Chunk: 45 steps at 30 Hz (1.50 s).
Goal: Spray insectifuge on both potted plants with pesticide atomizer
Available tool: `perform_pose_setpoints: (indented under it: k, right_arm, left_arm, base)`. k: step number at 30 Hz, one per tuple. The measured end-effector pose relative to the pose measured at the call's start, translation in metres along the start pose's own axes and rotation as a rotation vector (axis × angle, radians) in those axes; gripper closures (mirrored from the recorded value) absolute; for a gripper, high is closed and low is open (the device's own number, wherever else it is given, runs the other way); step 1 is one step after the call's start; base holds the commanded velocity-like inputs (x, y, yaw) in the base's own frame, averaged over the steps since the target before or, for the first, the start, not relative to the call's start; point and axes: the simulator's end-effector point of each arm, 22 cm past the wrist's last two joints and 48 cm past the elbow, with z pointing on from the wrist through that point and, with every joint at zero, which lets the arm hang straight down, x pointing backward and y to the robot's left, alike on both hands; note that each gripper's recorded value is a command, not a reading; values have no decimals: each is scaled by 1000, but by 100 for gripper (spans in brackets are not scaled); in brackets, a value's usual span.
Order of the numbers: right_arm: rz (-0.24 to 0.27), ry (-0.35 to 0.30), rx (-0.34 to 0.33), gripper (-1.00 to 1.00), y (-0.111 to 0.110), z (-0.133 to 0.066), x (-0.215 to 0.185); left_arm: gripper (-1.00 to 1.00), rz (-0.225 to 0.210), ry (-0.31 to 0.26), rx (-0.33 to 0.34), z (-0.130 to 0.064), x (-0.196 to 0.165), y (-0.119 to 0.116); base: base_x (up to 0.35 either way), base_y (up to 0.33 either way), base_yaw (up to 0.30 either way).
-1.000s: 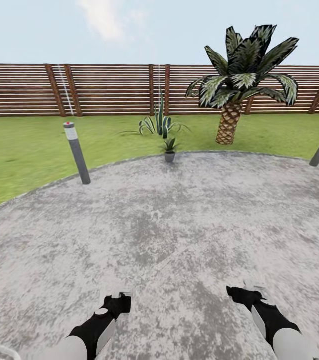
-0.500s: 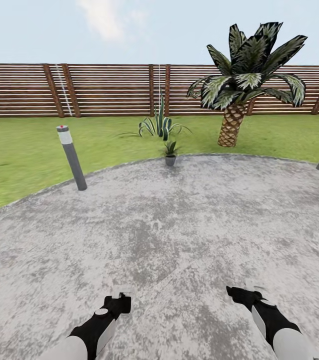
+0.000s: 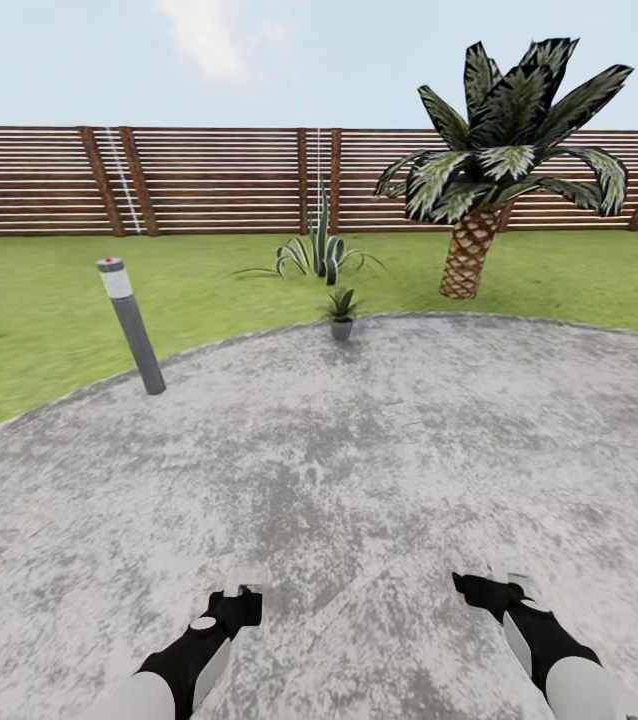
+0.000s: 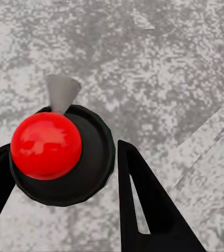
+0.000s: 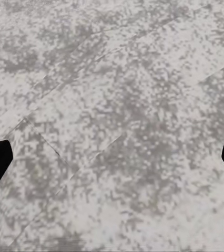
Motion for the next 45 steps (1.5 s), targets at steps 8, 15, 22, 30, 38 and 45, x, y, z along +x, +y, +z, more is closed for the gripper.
perform_pose_setpoints:
  k: [8,15,22,30,38,45]
  right_arm:
    - [2,2,-1,-100,1,0,1]
    - [2,3,0,-100,0,0,2]
    - [2,2,0,-100,0,0,1]
    - [6,3,-2,-100,0,0,2]
    - [7,2,-1,-100,0,0,1]
    - [8,1,0,-100,0,0,1]
  left_arm:
    - [100,0,0,0,0,0,0]
    - [100,0,0,0,0,0,0]
    - [100,0,0,0,0,0,0]
    - [100,0,0,0,0,0,0]
    - [100,0,0,0,0,0,0]
    - [100,0,0,1,0,0,0]
  base:
    - [338,0,0]
    - [339,0,0]
    - [339,0,0]
    - [338,0,0]
    - [338,0,0]
    - [339,0,0]
